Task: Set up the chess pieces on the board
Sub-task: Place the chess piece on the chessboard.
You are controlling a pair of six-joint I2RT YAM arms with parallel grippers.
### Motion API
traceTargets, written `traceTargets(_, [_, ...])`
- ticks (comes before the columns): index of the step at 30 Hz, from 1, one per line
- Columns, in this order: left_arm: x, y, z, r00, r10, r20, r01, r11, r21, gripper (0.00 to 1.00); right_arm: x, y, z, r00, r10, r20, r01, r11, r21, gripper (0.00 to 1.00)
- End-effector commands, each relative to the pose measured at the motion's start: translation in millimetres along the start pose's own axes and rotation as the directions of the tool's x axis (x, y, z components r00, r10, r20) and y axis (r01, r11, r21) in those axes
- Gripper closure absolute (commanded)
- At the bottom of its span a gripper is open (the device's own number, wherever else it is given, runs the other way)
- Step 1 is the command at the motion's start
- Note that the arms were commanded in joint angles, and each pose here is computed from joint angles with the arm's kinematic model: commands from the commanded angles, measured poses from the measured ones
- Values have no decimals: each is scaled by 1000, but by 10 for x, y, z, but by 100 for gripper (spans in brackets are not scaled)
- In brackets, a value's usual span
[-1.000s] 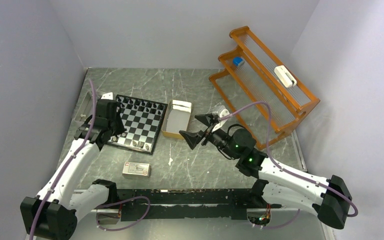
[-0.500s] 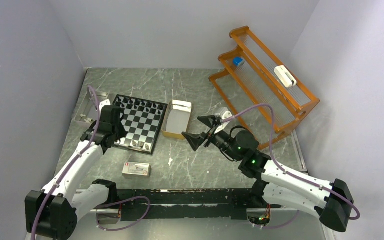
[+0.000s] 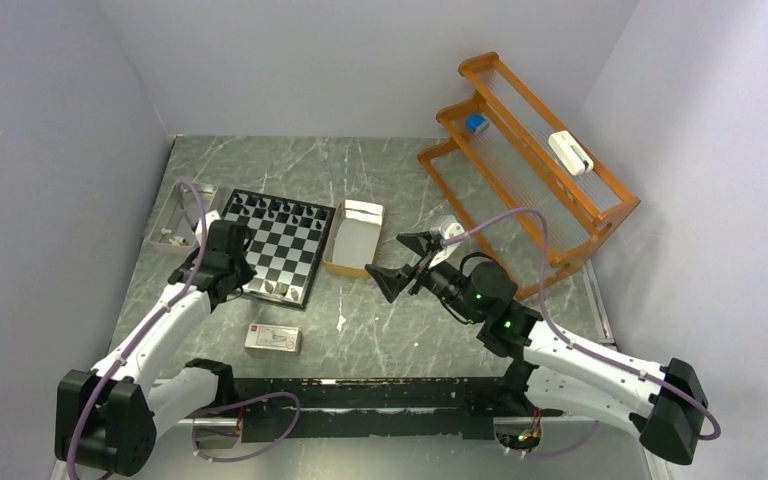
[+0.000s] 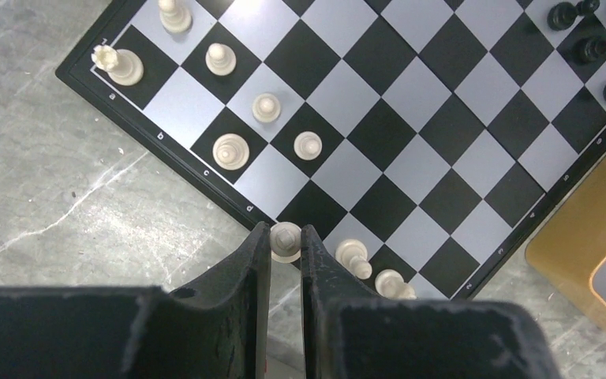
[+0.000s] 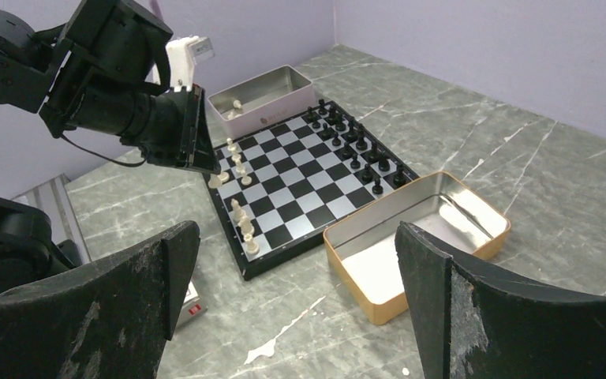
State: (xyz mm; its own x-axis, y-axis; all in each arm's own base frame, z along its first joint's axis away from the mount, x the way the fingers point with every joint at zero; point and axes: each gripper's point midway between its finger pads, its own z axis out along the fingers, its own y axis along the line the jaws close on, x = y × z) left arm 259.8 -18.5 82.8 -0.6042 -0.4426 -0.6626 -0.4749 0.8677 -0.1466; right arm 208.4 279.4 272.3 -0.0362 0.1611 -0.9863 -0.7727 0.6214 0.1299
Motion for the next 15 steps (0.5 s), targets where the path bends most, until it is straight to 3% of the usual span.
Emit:
traceTargets(1, [-158, 34, 48, 996, -41, 74, 42, 999, -24, 95, -5, -42, -33, 1000, 0, 1, 0, 1000, 21, 0])
traceTargets(15, [-164, 55, 173, 991, -69, 117, 72, 997, -28, 95, -44, -38, -31, 1000, 5, 11, -5, 1000, 22, 0])
